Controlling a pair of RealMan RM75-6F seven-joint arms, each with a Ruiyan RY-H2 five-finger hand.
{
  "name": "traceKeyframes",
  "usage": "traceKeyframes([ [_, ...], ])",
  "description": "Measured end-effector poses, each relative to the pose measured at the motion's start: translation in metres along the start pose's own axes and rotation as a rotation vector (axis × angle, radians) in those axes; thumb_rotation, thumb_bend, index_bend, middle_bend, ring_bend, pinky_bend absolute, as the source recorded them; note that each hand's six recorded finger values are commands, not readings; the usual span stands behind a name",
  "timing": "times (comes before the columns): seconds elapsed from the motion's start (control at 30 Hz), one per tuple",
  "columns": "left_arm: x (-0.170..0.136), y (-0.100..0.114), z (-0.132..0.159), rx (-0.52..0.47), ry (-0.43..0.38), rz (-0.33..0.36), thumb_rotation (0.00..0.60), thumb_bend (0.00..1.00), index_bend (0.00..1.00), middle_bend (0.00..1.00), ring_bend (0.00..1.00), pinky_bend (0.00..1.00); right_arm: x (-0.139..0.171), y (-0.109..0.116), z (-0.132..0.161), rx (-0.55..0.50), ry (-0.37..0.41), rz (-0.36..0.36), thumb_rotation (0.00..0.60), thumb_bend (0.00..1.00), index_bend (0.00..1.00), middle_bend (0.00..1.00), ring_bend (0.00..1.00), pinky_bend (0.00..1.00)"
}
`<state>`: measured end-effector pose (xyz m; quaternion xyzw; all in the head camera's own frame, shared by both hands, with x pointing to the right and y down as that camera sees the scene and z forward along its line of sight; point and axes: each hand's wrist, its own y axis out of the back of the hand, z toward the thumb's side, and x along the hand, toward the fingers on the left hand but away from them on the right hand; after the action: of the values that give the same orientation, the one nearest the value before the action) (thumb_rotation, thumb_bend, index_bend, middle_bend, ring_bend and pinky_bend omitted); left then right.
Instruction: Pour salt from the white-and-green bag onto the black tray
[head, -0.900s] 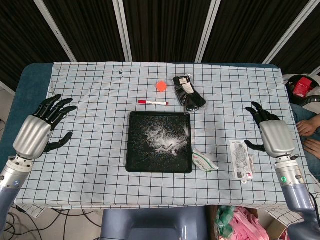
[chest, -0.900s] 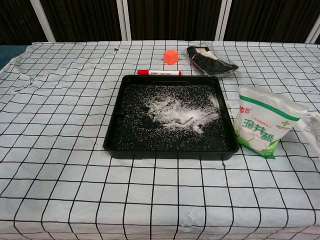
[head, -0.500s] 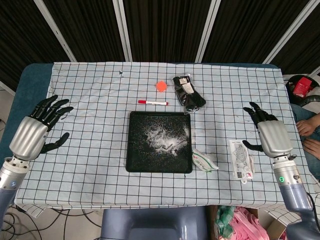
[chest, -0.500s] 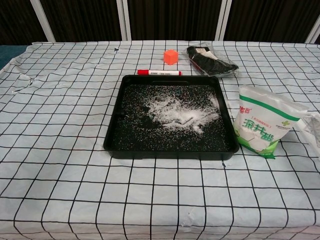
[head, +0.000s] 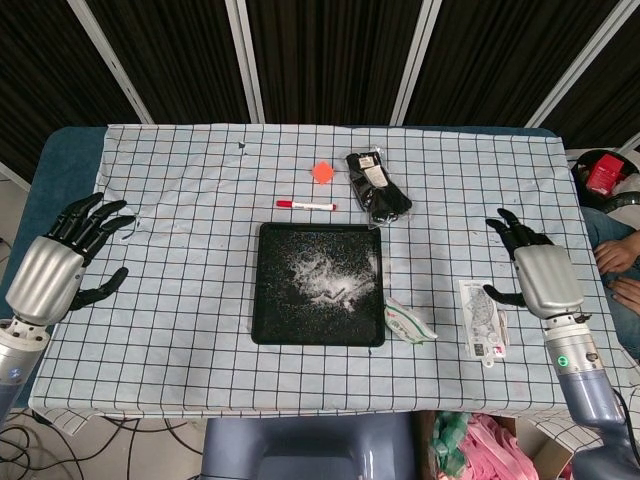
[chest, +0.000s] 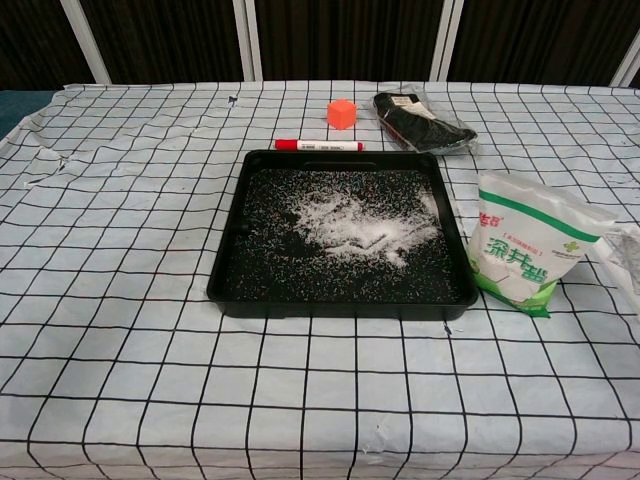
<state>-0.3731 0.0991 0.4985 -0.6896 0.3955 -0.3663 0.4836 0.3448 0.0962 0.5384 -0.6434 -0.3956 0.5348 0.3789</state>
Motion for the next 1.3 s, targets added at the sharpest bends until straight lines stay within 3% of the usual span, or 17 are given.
traceKeyframes([
  [0.17, -0.014, 0.003, -0.010, 0.017, 0.036, 0.008, 0.600, 0.31, 0.19, 0.12, 0.03, 0.12, 0.009, 0.002, -0.010, 0.007, -0.018, 0.028, 0.600, 0.11, 0.14, 0.06, 0.19, 0.30],
  [0.33, -0.068, -0.001, -0.028, 0.043, 0.133, -0.056, 0.600, 0.31, 0.19, 0.11, 0.02, 0.11, 0.039, -0.005, -0.035, 0.019, -0.067, 0.128, 0.600, 0.10, 0.14, 0.04, 0.16, 0.30],
  [0.47, -0.101, 0.000, -0.035, 0.035, 0.186, -0.040, 0.600, 0.31, 0.19, 0.11, 0.02, 0.11, 0.068, -0.024, -0.045, -0.041, -0.099, 0.228, 0.600, 0.08, 0.14, 0.04, 0.15, 0.30],
  [0.6, -0.127, -0.009, -0.041, -0.001, 0.229, -0.020, 0.600, 0.31, 0.19, 0.11, 0.02, 0.10, 0.084, -0.046, -0.044, -0.116, -0.103, 0.284, 0.600, 0.07, 0.14, 0.04, 0.15, 0.30],
  [0.73, -0.140, -0.022, -0.043, -0.067, 0.258, -0.039, 0.600, 0.32, 0.19, 0.11, 0.02, 0.09, 0.090, -0.077, -0.035, -0.202, -0.099, 0.304, 0.600, 0.06, 0.14, 0.04, 0.15, 0.30],
  [0.97, -0.146, -0.032, -0.051, -0.056, 0.285, -0.067, 0.600, 0.32, 0.19, 0.11, 0.02, 0.09, 0.088, -0.142, -0.006, -0.376, -0.080, 0.312, 0.600, 0.06, 0.14, 0.04, 0.15, 0.30],
  [1.3, -0.147, -0.028, -0.058, -0.026, 0.310, -0.043, 0.600, 0.32, 0.19, 0.11, 0.02, 0.09, 0.071, -0.184, 0.019, -0.498, -0.071, 0.305, 0.600, 0.06, 0.14, 0.04, 0.15, 0.30],
])
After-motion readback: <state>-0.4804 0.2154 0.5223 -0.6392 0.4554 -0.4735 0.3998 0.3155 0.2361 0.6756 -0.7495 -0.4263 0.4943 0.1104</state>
